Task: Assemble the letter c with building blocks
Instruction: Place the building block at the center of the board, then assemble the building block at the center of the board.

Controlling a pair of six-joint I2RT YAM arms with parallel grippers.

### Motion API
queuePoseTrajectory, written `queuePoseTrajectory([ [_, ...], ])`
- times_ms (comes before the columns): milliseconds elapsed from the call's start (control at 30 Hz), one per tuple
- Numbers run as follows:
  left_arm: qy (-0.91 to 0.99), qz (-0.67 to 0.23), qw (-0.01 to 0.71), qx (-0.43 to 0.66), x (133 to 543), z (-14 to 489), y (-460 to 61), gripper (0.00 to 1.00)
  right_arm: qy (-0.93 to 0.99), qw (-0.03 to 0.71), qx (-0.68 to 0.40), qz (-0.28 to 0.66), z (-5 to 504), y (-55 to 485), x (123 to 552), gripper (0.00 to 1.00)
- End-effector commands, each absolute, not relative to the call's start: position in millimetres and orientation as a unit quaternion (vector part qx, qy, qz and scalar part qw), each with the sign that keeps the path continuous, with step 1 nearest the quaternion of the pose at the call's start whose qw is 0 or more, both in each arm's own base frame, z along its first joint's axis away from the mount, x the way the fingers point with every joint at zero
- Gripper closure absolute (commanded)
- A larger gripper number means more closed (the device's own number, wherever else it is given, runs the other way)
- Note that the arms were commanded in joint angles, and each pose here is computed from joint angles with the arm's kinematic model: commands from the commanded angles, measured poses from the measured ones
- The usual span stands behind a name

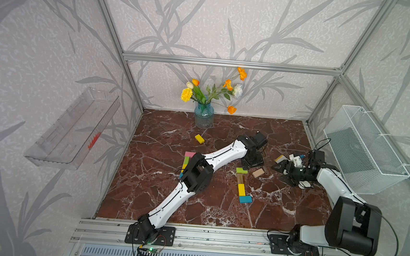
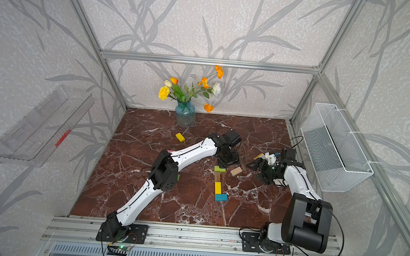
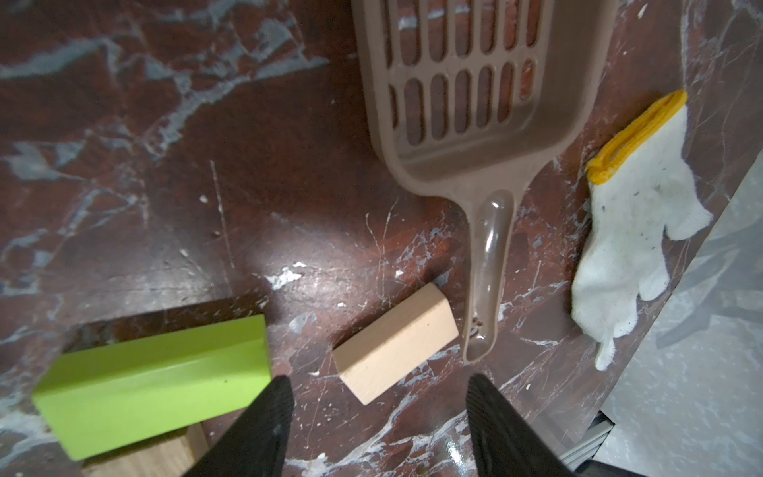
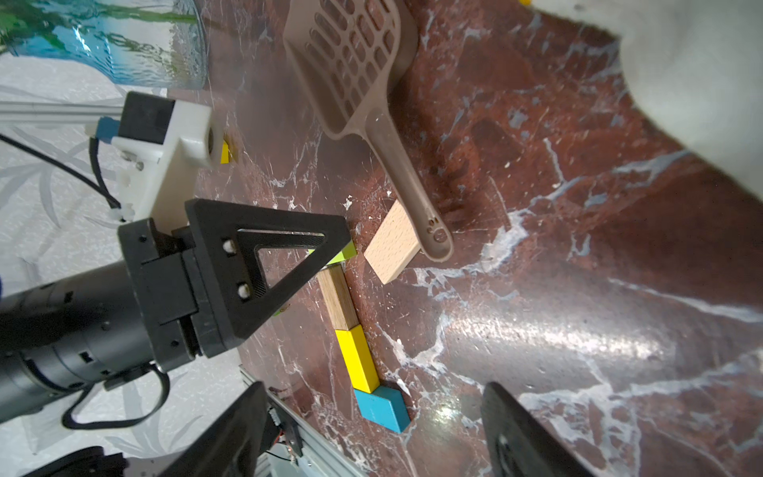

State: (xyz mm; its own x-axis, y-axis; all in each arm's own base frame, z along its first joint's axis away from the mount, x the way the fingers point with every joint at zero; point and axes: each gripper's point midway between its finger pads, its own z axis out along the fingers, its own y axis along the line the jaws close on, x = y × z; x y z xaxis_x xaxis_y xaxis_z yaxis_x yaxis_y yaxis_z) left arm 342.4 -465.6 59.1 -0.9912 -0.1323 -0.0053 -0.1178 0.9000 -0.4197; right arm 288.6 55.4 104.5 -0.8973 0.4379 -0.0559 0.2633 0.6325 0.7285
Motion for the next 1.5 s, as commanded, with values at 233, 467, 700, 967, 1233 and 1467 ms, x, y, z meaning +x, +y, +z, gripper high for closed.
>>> queuePoseTrajectory([
  [233,0.969,-0.238,0.065,0.001,341.0,134.0,-449.7,0.36,0.922,0.074,0.137,0.354,95.4,88.0,291.0,0.51],
  [467,0.967,-0.244,0.076,0.007,339.2,148.5,-410.4,0.37,0.932,0.058,0.161,0.318,81.0,91.3,292.3,0.84],
  [700,0.955,-0.284,0.086,-0.005,343.9,145.2,-371.8,0.38,0.941,0.033,0.164,0.295,63.7,93.5,288.9,1.00],
  [967,0.941,-0.323,0.100,0.017,337.7,143.4,-348.5,0.38,0.943,0.016,0.172,0.285,44.1,103.4,293.3,1.00],
  [1233,0.936,-0.322,0.122,0.077,324.3,154.4,-333.2,0.38,0.949,0.010,0.184,0.256,28.1,109.3,303.5,1.00],
  [1467,0.934,-0.327,0.125,0.074,321.0,153.2,-324.1,0.38,0.954,0.008,0.188,0.235,18.6,114.0,311.0,1.00],
])
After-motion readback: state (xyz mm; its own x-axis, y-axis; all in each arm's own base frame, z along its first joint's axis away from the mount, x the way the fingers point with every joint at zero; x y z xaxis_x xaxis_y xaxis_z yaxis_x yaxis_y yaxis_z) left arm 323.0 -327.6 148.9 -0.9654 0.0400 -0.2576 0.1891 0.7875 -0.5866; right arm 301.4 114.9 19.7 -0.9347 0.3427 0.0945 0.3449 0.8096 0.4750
